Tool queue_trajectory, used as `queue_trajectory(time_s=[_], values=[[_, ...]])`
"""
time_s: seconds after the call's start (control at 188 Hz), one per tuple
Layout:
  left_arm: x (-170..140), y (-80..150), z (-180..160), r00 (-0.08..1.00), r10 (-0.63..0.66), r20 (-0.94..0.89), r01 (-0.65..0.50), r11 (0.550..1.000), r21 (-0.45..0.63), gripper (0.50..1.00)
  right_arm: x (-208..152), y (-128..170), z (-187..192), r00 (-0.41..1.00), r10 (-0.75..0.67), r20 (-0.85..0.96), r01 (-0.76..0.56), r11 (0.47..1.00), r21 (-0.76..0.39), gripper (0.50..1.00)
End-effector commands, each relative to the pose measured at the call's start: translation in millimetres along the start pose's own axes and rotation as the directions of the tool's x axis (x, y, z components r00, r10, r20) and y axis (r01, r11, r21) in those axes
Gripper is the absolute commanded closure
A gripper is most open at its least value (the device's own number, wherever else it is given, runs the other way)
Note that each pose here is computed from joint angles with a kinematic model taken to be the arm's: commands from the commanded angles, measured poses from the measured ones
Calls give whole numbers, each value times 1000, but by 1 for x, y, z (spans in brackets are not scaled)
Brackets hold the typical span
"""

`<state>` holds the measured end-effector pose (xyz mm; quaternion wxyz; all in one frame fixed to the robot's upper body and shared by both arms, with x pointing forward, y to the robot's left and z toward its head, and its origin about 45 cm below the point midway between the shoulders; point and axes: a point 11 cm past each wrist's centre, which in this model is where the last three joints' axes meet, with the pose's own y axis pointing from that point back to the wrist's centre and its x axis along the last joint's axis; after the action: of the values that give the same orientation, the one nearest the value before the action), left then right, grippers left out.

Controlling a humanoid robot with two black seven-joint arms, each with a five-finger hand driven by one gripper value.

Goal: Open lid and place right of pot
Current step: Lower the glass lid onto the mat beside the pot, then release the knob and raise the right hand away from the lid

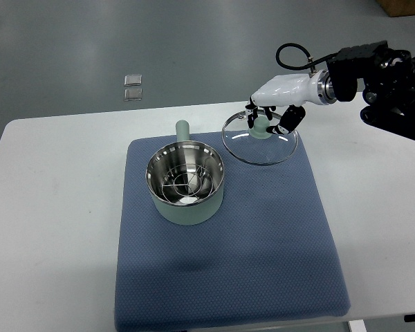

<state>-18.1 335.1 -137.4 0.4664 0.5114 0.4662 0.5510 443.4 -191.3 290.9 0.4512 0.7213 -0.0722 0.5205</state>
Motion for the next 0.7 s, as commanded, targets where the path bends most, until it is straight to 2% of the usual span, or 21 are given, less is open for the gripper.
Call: queue_trajectory(time_s=[0.0, 0.255, 0.695], values=[[0, 0, 0, 1000, 0, 1, 0, 1000, -1, 500, -13, -1, 2, 1000, -18, 18, 18, 1000, -2, 1000], [0, 0, 0, 1000, 0, -1, 0, 1000, 1, 500, -47, -15, -4, 997, -56, 47, 55, 998, 18, 1000], [0, 0, 0, 1000, 0, -1, 0, 1000, -1, 500, -74, -34, -11, 997, -62, 51, 61, 998, 23, 1000]])
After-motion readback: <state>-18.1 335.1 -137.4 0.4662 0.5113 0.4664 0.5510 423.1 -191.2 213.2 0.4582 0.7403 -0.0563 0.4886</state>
